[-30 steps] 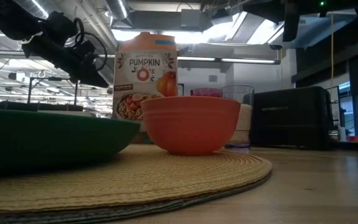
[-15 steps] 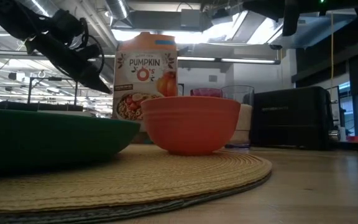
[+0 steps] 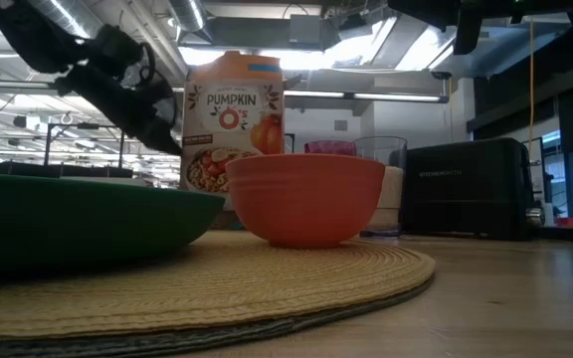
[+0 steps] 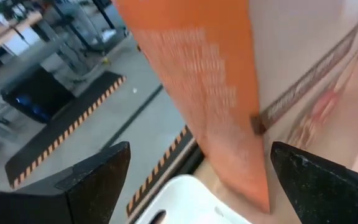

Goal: Arrange a breakfast setting
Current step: Pour the cereal from the box into the orange bowl

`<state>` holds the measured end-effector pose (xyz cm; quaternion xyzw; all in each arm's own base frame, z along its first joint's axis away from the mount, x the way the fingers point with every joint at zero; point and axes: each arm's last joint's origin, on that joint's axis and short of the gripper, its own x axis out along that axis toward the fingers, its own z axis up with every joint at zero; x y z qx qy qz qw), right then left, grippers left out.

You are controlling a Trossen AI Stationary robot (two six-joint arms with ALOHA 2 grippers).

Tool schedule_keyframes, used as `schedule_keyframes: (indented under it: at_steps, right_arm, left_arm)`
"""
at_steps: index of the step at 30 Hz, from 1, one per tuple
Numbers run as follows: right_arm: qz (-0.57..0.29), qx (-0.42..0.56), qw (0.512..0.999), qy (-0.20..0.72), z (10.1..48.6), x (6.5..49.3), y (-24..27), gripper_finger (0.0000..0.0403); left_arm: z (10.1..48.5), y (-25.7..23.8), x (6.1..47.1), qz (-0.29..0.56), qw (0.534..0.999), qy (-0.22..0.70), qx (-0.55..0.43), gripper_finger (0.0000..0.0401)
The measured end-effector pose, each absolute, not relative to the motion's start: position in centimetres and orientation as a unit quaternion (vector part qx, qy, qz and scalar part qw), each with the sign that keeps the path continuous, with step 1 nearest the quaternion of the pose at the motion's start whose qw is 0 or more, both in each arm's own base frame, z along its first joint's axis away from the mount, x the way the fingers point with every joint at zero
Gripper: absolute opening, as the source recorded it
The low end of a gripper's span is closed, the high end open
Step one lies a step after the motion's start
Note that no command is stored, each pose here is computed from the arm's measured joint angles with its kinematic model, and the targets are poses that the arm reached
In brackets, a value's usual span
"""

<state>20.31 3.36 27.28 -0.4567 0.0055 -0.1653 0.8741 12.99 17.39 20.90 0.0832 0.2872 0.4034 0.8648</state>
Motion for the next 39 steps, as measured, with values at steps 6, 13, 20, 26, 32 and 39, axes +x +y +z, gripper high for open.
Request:
schedule_keyframes:
  at_steps: [6, 13, 20, 26, 32, 39]
  right_arm:
    - [-0.165, -0.457, 0.874, 0.006, 27.3, 20.3, 3.4, 0.0005]
    - [-0.163, -0.459, 0.873, 0.009, 27.2, 20.3, 3.4, 0.0005]
    - [-0.163, -0.462, 0.872, 0.010, 27.2, 20.3, 3.4, 0.0005]
    - [-0.161, -0.465, 0.870, 0.015, 27.1, 20.3, 3.4, 0.0005]
    - [-0.158, -0.468, 0.869, 0.020, 27.0, 20.3, 3.4, 0.0005]
    - [-0.152, -0.469, 0.869, 0.030, 26.7, 20.4, 3.4, 0.0005]
  left_arm:
    - [19.0, 18.5, 13.1, 0.426, 0.834, 0.342, 0.073, 0.0384]
    - [18.3, 19.0, 13.1, 0.469, 0.802, 0.362, 0.078, 0.0384]
    - [19.4, 19.4, 13.6, 0.482, 0.815, 0.307, 0.099, 0.0384]
    - [19.4, 18.9, 14.4, 0.410, 0.864, 0.279, 0.088, 0.0384]
    - [19.2, 18.2, 15.2, 0.378, 0.877, 0.283, 0.088, 0.0384]
    - [18.1, 17.6, 15.0, 0.358, 0.873, 0.328, 0.045, 0.0384]
